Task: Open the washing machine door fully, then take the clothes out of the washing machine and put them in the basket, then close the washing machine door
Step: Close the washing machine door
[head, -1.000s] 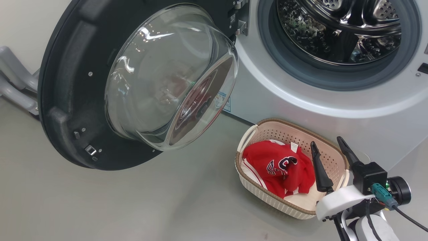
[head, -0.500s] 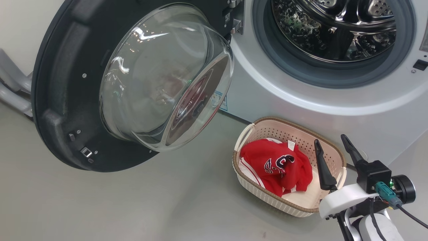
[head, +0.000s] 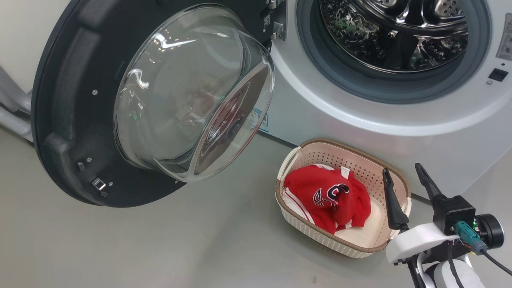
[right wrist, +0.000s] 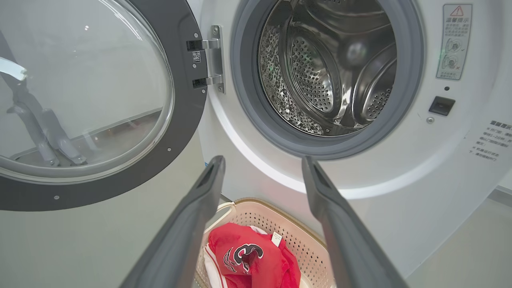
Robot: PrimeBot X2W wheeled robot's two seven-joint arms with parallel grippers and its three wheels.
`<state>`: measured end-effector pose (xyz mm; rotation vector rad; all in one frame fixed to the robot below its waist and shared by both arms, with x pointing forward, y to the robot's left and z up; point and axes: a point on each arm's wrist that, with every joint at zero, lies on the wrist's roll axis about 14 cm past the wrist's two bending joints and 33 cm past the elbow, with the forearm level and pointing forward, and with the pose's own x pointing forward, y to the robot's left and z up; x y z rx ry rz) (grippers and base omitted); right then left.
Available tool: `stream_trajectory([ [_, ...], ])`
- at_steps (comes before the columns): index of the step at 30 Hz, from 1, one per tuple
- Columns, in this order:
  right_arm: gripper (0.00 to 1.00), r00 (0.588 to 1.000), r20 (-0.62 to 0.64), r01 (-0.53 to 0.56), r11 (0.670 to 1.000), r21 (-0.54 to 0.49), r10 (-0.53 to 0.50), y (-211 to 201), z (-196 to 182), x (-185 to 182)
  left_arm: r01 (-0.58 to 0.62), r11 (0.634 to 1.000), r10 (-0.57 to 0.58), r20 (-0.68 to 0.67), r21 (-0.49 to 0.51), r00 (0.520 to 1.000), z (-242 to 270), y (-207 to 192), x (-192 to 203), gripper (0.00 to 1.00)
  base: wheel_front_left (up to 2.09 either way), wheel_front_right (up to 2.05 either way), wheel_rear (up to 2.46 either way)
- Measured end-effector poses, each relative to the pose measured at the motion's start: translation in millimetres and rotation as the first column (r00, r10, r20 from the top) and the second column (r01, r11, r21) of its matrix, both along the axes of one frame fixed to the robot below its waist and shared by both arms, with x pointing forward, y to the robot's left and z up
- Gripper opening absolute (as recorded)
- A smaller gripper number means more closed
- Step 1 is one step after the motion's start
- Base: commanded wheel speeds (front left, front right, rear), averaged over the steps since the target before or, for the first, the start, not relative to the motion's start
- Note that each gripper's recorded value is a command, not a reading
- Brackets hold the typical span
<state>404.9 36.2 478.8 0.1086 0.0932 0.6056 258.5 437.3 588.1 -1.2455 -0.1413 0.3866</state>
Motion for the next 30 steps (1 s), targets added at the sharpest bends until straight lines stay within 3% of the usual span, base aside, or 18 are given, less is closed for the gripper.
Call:
stream_trajectory([
  [8,1.0,1.0,-0.007,0.018,1.0,0.003,-0.018,-4.1,-1.3,-0.4,0.146,0.989,-0.146,-0.016,-0.012,0.989,-1.6,-28.6,25.7,0.0,0.0,0.0,0.0],
  [30,1.0,0.999,-0.01,0.033,0.999,0.009,-0.033,-6.7,-1.7,1.3,0.363,0.932,-0.362,-0.07,-0.009,0.929,-13.6,-64.2,42.3,0.0,0.0,0.0,0.0],
])
